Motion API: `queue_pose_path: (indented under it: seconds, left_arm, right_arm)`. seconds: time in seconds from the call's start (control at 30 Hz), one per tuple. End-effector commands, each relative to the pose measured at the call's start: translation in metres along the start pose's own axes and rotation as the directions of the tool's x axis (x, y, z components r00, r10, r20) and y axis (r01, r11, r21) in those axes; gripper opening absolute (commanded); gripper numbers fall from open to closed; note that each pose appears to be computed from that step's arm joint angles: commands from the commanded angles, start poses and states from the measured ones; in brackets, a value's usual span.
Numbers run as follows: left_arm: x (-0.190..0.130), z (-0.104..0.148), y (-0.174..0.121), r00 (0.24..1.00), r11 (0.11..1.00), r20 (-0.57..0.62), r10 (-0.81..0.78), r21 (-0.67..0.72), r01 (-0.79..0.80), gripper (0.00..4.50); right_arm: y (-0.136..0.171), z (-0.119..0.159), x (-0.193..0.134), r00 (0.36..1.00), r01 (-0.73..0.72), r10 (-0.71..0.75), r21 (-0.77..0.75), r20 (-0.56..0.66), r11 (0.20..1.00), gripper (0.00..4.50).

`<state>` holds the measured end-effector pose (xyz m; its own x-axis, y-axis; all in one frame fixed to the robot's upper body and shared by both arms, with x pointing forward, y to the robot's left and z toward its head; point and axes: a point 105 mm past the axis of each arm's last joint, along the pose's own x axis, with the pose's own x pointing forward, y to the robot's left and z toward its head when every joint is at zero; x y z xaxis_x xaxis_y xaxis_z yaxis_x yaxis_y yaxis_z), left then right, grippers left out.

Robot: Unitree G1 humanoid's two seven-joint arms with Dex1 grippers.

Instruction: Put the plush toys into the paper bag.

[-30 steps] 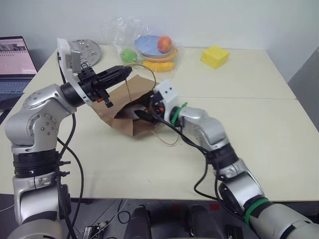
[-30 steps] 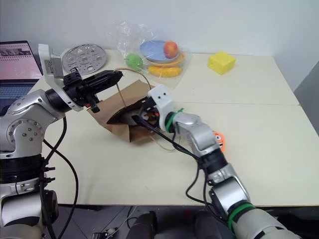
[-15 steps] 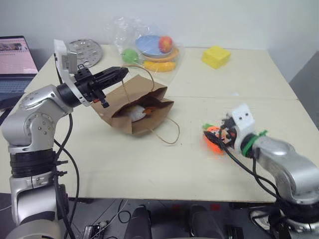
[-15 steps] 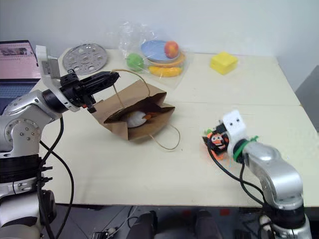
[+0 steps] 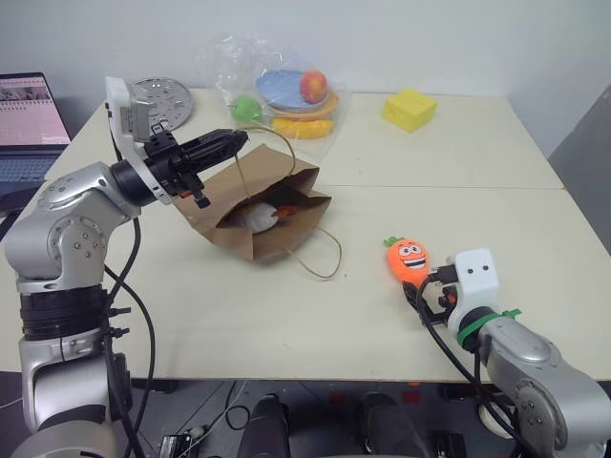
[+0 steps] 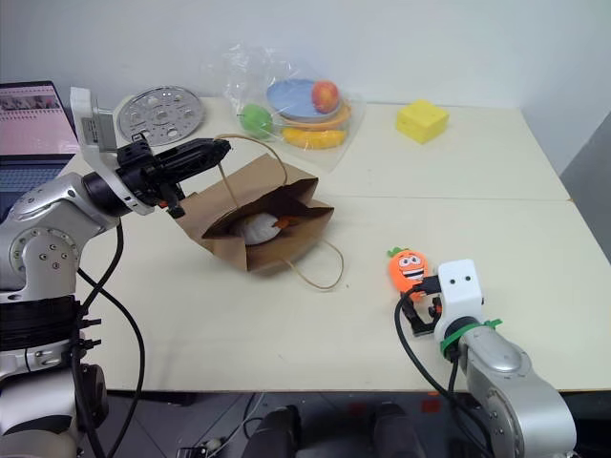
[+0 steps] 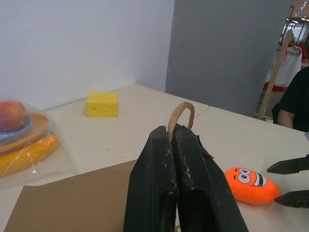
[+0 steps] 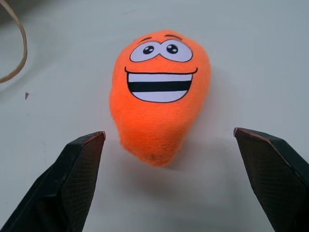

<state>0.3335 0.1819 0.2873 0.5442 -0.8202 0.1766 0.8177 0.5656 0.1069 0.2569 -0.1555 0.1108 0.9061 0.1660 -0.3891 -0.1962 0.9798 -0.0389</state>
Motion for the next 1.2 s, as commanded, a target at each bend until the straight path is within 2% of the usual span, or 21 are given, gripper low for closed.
queue_pose_path:
  seconds: [0.03,0.23,0.3,0.33,0.4,0.63,0.7,0.83,0.9,1.0,1.2]
  left_arm:
    - [-0.001,0.011,-0.004,1.0,0.999,0.012,-0.017,0.044,0.017,0.0]
    - [-0.003,0.012,-0.004,1.0,0.999,0.007,-0.018,0.048,0.017,0.0]
    - [-0.003,0.012,-0.004,1.0,0.999,0.002,-0.016,0.051,0.016,0.0]
    - [-0.003,0.011,-0.004,1.0,0.998,0.0,-0.016,0.053,0.016,0.0]
    - [-0.003,0.012,-0.004,1.0,0.999,0.001,-0.015,0.053,0.015,0.0]
    - [-0.004,0.012,-0.004,1.0,0.998,0.003,-0.009,0.054,0.009,0.0]
    - [-0.004,0.012,-0.004,1.0,0.999,0.005,-0.005,0.053,0.005,0.0]
    - [-0.004,0.011,-0.004,1.0,0.998,0.002,-0.004,0.056,0.003,0.0]
    - [-0.005,0.012,-0.003,1.0,0.998,0.002,-0.002,0.056,0.002,0.0]
    - [-0.005,0.012,-0.001,1.0,0.998,0.003,0.0,0.056,0.0,0.0]
    - [0.003,0.016,0.001,1.0,0.998,0.016,-0.011,0.066,0.01,0.0]
  right_arm:
    - [0.004,0.01,-0.002,0.998,-0.02,0.021,-0.015,0.062,1.0,4.47]
    - [0.0,0.0,0.003,0.999,-0.017,0.019,-0.047,0.041,0.999,4.47]
    - [0.003,0.001,0.004,0.998,-0.027,0.031,-0.06,0.051,0.998,4.11]
    - [0.004,0.002,0.004,0.998,-0.032,0.035,-0.064,0.056,0.997,3.88]
    - [0.005,0.004,0.005,0.997,-0.033,0.037,-0.069,0.067,0.997,3.17]
    - [0.003,0.01,0.01,0.996,-0.015,0.024,-0.102,0.091,0.995,0.47]
    - [0.001,0.016,0.01,0.994,-0.011,0.027,-0.139,0.111,0.99,0.04]
    - [-0.008,0.053,0.007,0.96,-0.064,0.126,-0.24,0.252,0.969,0.04]
    - [0.006,0.076,0.001,0.9,-0.236,0.32,-0.285,0.296,0.929,0.04]
    - [0.016,0.1,-0.009,0.811,-0.414,0.513,-0.345,0.28,0.843,0.04]
    - [0.048,0.112,0.005,0.698,-0.585,0.685,-0.387,0.208,0.713,0.04]
